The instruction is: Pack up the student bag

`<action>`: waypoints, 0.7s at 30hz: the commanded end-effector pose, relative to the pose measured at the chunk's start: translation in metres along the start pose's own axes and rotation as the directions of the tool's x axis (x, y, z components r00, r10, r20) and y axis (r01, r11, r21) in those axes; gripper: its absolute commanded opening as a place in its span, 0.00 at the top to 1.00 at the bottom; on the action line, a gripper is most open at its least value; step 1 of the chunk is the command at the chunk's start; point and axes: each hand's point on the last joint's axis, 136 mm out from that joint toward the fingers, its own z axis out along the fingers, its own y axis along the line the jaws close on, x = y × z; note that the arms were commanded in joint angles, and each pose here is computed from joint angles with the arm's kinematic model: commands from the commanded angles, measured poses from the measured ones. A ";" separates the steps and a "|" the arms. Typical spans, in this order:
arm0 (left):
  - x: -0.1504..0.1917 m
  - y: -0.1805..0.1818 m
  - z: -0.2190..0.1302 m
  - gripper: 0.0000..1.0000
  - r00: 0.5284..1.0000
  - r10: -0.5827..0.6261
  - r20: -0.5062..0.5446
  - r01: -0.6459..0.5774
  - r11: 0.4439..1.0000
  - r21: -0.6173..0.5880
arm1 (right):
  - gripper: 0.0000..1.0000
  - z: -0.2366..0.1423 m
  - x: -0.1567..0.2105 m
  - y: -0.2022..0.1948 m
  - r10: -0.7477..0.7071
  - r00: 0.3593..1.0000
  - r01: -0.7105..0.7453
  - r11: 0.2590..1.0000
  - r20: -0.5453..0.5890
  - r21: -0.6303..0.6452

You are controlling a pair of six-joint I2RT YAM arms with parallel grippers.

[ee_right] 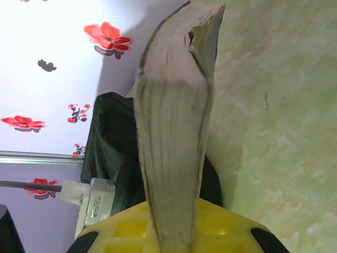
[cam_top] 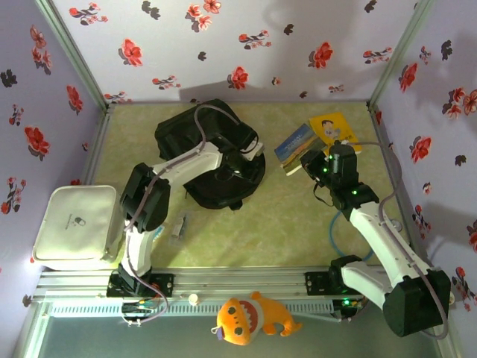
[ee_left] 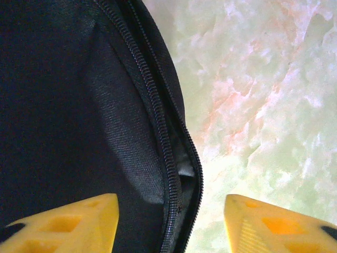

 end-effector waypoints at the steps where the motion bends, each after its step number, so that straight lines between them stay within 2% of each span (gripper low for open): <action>1: 0.002 -0.005 0.005 0.48 0.999 -0.017 -0.030 0.018 1.000 0.015 | 1.00 -0.008 -0.018 0.025 -0.012 0.998 0.018 0.996 0.066 -0.089; 6: 0.001 0.005 0.014 0.55 0.999 -0.026 -0.031 0.025 0.999 -0.032 | 1.00 -0.005 -0.016 0.024 -0.004 0.998 0.009 0.995 0.057 -0.096; 18: 0.006 0.009 0.029 0.56 0.997 -0.013 -0.072 0.009 0.999 -0.054 | 1.00 -0.001 -0.014 0.024 0.009 0.999 -0.005 0.995 0.043 -0.101; 21: 0.005 0.015 0.030 0.60 0.997 -0.012 -0.071 0.006 0.996 -0.084 | 1.00 0.000 -0.014 0.024 0.011 0.999 -0.007 0.995 0.041 -0.102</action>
